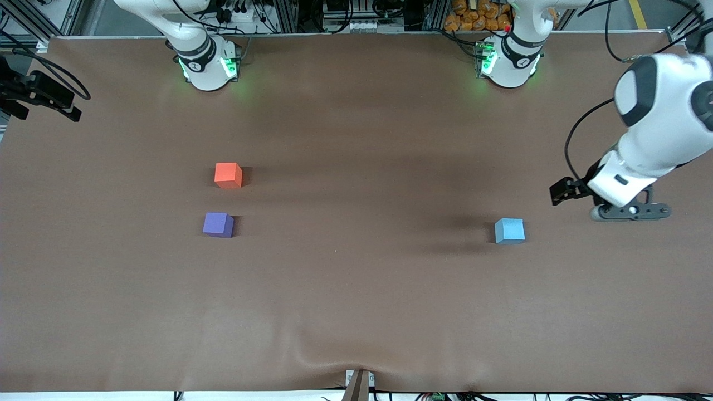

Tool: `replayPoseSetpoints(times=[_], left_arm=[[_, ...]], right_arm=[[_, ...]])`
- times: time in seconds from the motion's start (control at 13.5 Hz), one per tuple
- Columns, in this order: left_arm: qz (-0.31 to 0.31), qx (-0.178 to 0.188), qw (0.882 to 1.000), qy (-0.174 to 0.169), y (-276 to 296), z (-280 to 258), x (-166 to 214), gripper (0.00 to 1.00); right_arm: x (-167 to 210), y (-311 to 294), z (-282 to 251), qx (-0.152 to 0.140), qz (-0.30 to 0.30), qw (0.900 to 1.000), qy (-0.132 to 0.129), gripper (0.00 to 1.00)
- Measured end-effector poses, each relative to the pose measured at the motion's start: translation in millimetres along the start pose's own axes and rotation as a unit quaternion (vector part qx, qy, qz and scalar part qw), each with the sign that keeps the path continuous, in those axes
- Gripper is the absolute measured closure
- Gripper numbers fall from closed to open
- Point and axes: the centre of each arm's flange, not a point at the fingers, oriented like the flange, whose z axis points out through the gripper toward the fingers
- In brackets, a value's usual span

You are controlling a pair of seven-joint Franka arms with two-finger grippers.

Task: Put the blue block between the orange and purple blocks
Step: 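Reach the left gripper down to the light blue block and grasp it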

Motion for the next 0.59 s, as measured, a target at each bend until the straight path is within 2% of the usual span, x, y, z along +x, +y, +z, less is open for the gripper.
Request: replayPoseSetpoints(times=[0.59], left_arm=[[0.017,-0.009,1.0,-0.009,21.1,118.6,5.7,0.0]], right_arm=[[0.1,2.3,-0.1,0.005,0.002,1.0,-0.001,0.0]])
